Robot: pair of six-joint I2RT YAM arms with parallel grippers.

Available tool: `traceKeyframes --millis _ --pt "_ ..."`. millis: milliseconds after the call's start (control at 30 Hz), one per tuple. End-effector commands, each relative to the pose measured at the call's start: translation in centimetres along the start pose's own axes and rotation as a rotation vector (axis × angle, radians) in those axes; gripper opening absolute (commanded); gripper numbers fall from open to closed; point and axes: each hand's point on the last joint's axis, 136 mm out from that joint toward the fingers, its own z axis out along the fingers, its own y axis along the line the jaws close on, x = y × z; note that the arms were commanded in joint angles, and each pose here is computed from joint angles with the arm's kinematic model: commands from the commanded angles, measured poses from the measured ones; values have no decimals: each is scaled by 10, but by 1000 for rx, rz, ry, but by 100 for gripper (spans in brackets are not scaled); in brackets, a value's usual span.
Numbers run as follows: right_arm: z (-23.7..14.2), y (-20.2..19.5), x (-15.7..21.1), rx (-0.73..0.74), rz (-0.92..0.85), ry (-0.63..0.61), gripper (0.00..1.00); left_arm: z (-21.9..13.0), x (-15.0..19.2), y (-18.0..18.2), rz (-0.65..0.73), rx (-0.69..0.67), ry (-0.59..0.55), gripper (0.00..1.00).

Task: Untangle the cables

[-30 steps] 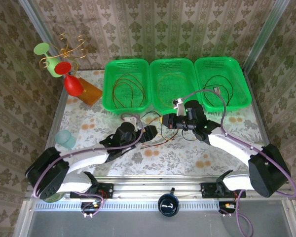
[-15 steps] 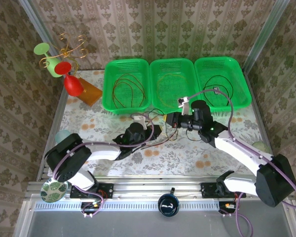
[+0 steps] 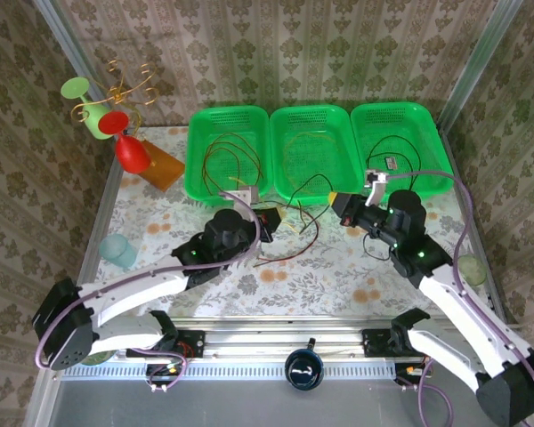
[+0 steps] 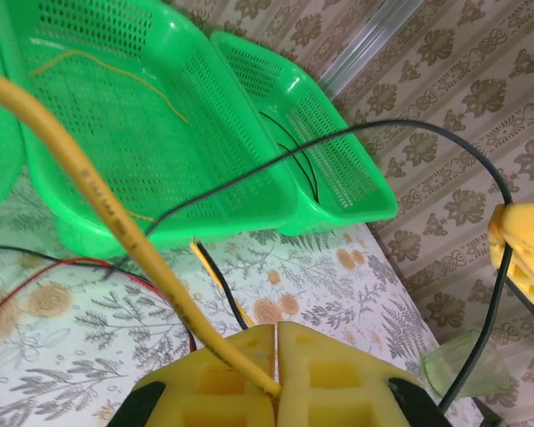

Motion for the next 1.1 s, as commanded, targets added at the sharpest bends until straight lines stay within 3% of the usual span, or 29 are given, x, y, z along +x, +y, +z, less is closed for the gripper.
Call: traceKeyframes --millis 0,300,633,900,1067 --pt "-18 -12 -20 74 -37 -109 0 -17 -8 5 117 -72 24 0" --pt "-62 -14 -61 150 -115 -280 0 -52 -24 34 119 -167 -16 0" --pt "-79 -33 -70 232 -117 -316 0 -79 -33 50 106 -206 -42 0" --pt "-93 -33 -77 270 -145 -345 0 -58 -41 24 148 -139 22 0" --pt "-108 -6 -87 217 -188 -349 0 -27 -50 5 179 -95 82 0"
